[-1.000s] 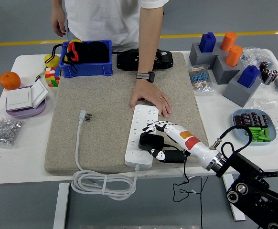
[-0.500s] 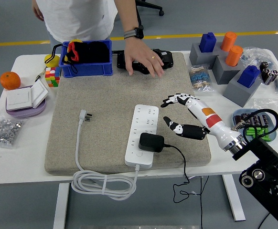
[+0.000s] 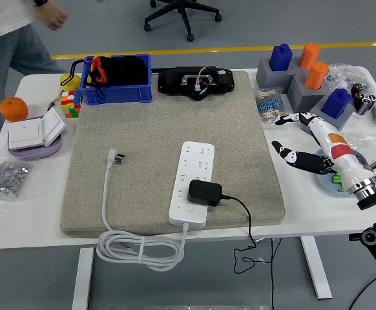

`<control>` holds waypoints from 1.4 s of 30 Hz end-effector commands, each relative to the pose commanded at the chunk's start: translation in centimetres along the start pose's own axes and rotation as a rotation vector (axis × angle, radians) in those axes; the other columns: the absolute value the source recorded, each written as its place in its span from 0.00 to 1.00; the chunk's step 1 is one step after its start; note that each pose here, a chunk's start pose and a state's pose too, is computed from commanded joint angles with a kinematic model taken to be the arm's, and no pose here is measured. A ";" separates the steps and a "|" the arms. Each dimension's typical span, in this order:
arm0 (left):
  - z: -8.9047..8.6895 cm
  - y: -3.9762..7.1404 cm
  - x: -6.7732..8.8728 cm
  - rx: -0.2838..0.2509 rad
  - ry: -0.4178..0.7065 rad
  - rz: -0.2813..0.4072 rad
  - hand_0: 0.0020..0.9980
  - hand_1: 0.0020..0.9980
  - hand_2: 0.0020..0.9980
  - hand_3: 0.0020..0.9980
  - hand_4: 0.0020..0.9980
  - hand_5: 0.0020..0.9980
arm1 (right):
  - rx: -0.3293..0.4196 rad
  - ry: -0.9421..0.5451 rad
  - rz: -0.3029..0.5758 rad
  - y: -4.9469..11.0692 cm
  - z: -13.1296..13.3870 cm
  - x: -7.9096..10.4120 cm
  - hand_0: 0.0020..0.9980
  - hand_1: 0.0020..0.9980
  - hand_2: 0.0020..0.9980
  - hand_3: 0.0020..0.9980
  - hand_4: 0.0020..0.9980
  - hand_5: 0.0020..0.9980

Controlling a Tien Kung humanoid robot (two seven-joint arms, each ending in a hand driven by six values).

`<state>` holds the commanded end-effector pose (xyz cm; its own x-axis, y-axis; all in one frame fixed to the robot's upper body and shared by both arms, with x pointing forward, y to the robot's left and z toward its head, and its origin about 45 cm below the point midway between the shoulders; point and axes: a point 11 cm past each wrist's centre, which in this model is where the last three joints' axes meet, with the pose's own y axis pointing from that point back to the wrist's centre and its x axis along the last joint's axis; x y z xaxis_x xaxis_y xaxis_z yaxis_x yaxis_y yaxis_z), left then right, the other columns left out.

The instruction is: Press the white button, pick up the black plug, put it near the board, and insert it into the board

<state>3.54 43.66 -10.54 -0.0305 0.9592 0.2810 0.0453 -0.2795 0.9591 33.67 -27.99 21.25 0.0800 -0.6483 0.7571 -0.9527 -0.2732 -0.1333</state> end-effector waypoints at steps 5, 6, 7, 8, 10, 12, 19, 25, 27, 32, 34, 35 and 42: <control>-0.1 0.0 -0.2 0.001 0.002 -0.003 0.71 0.70 0.67 0.71 0.72 0.30 | -0.053 0.017 0.044 1.0 1.5 1.5 0.90 0.78 0.73 0.67 0.76 0.42; -0.1 0.0 -0.2 0.001 0.003 -0.004 0.71 0.70 0.67 0.71 0.72 0.30 | -0.063 0.020 0.053 1.2 1.7 1.8 0.90 0.78 0.73 0.67 0.76 0.42; -0.1 0.0 -0.2 0.001 0.004 -0.004 0.71 0.70 0.67 0.71 0.72 0.30 | -0.071 0.022 0.061 1.3 1.9 2.0 0.90 0.78 0.73 0.67 0.76 0.42; -0.2 0.0 -0.3 0.001 0.005 -0.006 0.71 0.70 0.67 0.71 0.72 0.30 | -0.082 0.025 0.072 1.5 2.2 2.3 0.90 0.78 0.73 0.67 0.76 0.42; -0.3 -0.1 -0.4 0.002 0.004 -0.008 0.71 0.70 0.67 0.71 0.72 0.30 | -0.098 0.029 0.089 1.8 2.6 2.9 0.90 0.78 0.73 0.67 0.76 0.42; -0.3 -0.1 -0.6 0.004 0.004 -0.010 0.71 0.70 0.67 0.71 0.72 0.30 | -0.111 0.033 0.106 2.0 2.9 3.4 0.90 0.79 0.73 0.67 0.76 0.41; 0.0 -0.1 -0.8 -0.005 0.004 -0.015 0.71 0.70 0.67 0.71 0.72 0.30 | -0.151 0.043 0.164 2.9 3.9 5.1 0.90 0.78 0.72 0.67 0.78 0.41; 0.1 0.0 -0.9 -0.003 0.002 -0.015 0.71 0.70 0.67 0.71 0.72 0.30 | -0.182 0.043 0.211 3.7 4.5 6.3 0.90 0.78 0.72 0.67 0.79 0.41; 0.0 -0.1 -0.9 -0.001 0.001 -0.016 0.71 0.70 0.67 0.71 0.72 0.30 | -0.188 0.042 0.221 3.8 4.7 6.5 0.90 0.78 0.72 0.67 0.79 0.41; -0.4 -0.1 -0.9 0.007 -0.001 -0.016 0.71 0.70 0.67 0.71 0.72 0.30 | -0.205 0.036 0.243 4.3 5.0 6.8 0.90 0.78 0.72 0.67 0.79 0.41; -0.5 -0.1 -0.9 0.007 0.001 -0.015 0.71 0.70 0.67 0.71 0.72 0.30 | -0.211 0.032 0.249 4.5 5.1 6.9 0.90 0.78 0.72 0.67 0.79 0.41; -0.6 -0.1 -0.8 0.008 0.001 -0.014 0.71 0.70 0.67 0.71 0.72 0.30 | -0.215 0.031 0.253 4.6 5.2 6.9 0.90 0.78 0.72 0.67 0.79 0.41; -0.9 -0.1 -0.3 0.014 0.002 -0.005 0.71 0.70 0.67 0.71 0.72 0.30 | -0.245 0.019 0.274 5.4 5.7 7.1 0.89 0.78 0.71 0.66 0.81 0.41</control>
<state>2.70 43.37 -10.73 -0.0327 0.9604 0.2766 0.0591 -0.2744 0.9598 30.74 -38.15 22.28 -0.1911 -0.6602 0.7264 -0.9802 0.0889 -0.1772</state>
